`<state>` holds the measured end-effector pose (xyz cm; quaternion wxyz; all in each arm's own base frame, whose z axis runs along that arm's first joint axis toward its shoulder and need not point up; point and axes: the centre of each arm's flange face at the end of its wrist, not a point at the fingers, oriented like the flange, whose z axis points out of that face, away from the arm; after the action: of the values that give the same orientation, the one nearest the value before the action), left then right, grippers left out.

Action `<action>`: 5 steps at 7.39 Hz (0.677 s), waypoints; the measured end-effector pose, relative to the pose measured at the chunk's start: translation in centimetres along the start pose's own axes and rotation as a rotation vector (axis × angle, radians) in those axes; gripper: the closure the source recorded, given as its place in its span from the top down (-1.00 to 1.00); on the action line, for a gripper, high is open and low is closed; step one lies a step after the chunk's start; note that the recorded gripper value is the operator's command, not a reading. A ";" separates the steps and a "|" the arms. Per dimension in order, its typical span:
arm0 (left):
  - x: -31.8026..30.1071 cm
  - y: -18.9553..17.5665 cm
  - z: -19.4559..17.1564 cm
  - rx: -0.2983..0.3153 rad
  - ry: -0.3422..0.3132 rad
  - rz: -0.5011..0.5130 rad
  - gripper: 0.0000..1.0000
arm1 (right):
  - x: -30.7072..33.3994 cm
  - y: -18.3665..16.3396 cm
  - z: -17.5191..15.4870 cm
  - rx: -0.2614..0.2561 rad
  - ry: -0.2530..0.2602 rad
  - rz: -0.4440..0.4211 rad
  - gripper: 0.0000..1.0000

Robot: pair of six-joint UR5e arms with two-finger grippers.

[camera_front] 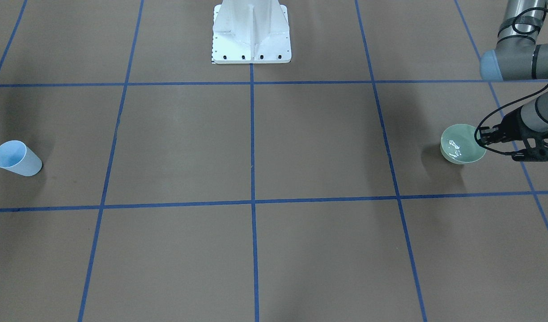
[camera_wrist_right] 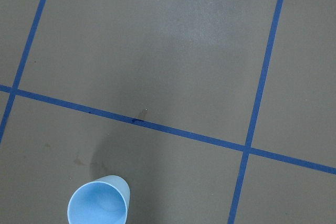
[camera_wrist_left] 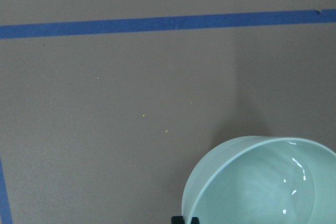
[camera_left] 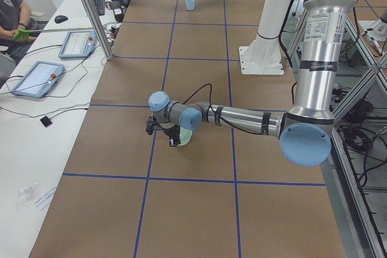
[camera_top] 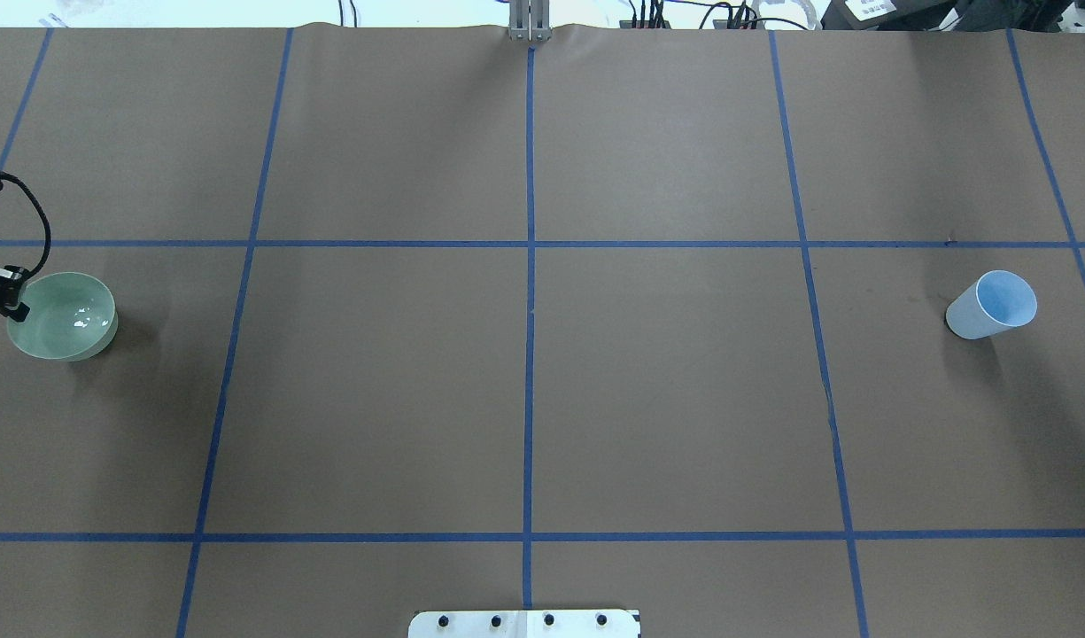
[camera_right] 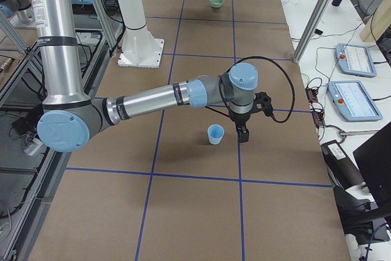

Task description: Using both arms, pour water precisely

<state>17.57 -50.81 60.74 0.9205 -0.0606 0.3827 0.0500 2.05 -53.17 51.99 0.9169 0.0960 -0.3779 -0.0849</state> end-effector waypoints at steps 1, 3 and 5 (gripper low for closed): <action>-0.2 -0.1 -0.2 0.004 0.000 -0.004 1.00 | 0.0 0.0 0.0 0.000 0.000 0.001 0.98; -0.5 -0.4 -2.1 0.037 0.008 -0.012 1.00 | -0.1 -0.1 -0.1 0.004 0.004 0.017 0.98; 0.0 -0.5 -6.9 0.119 0.035 -0.007 1.00 | -0.5 -0.3 -0.5 0.014 0.003 0.065 0.99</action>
<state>12.84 -52.29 55.96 0.9158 -0.0079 0.4009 0.0228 2.07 -53.26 51.27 0.9191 0.0902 -0.3800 -0.0524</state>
